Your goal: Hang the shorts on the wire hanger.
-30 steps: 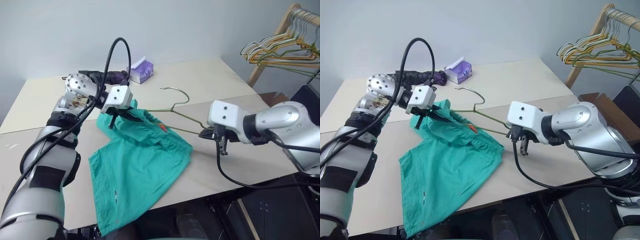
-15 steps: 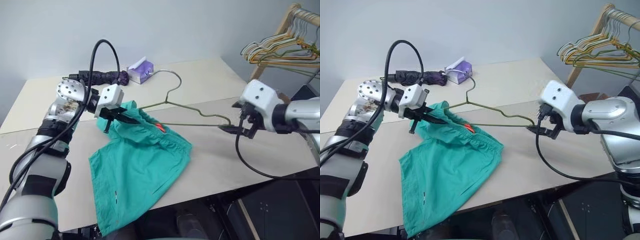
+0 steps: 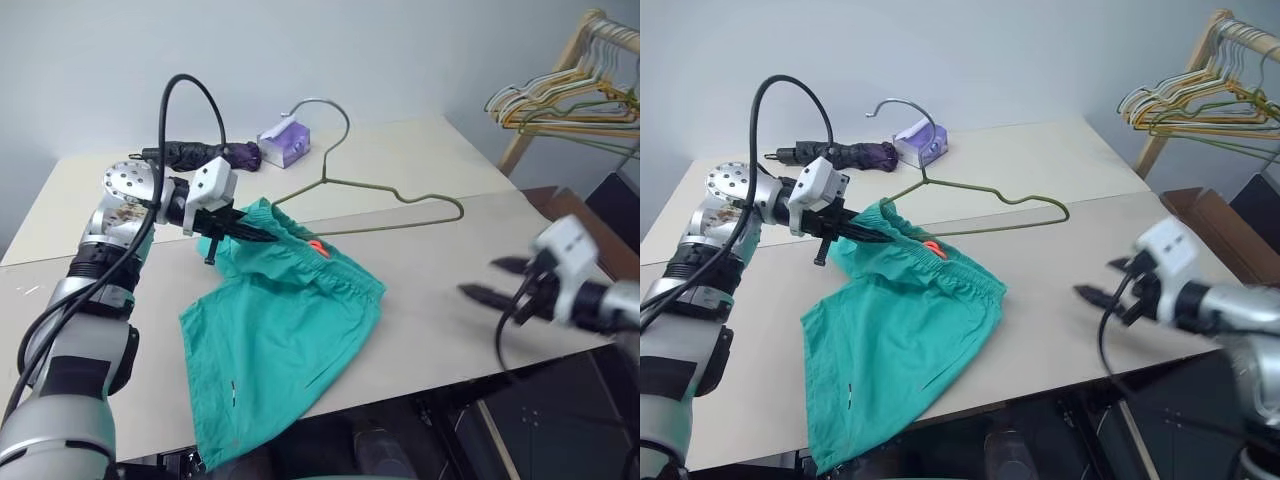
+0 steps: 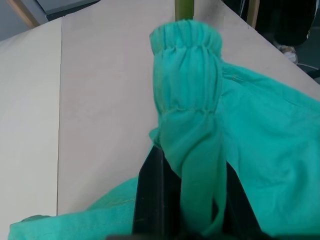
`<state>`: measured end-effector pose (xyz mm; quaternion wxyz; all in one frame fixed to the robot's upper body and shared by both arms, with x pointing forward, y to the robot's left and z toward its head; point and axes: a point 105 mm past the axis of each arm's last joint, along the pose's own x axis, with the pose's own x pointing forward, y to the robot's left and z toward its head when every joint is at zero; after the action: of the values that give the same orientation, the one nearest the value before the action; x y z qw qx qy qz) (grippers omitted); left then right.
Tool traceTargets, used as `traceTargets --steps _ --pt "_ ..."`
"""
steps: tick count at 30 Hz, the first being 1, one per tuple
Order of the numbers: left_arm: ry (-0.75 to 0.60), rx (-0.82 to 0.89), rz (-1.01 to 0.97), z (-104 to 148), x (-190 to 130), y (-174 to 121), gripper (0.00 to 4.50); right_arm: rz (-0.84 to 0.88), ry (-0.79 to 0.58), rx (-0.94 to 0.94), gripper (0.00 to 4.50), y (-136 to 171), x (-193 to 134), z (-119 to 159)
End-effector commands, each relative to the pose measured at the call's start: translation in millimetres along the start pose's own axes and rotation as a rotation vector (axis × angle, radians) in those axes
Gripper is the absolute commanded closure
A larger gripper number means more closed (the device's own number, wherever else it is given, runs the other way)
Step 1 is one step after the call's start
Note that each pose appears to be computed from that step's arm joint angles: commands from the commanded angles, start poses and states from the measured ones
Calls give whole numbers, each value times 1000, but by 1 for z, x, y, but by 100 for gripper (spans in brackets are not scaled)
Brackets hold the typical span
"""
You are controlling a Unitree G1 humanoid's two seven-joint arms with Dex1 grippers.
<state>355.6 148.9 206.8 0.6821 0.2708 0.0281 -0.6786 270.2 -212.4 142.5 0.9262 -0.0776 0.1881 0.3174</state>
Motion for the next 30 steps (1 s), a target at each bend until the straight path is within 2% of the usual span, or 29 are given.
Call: traceTargets --steps 1,8,13,17,27,28,30 --pt "-29 51 29 19 -9 7 450 59 -100 31 1 24 21 10" --pt "-31 45 20 20 -7 4 450 186 -94 185 1 57 67 -4" --pt "-28 39 18 19 -8 2 450 244 -84 259 1 71 89 -1" --pt "-28 37 18 19 -8 2 450 246 -101 297 83 74 99 4" --pt "-1 -3 46 6 -19 -5 450 156 -121 308 435 45 75 0" --pt "5 -9 51 4 -20 -5 450 143 -124 304 449 41 73 1" --pt "27 -19 61 0 -25 -6 450 113 -133 295 449 31 67 5"
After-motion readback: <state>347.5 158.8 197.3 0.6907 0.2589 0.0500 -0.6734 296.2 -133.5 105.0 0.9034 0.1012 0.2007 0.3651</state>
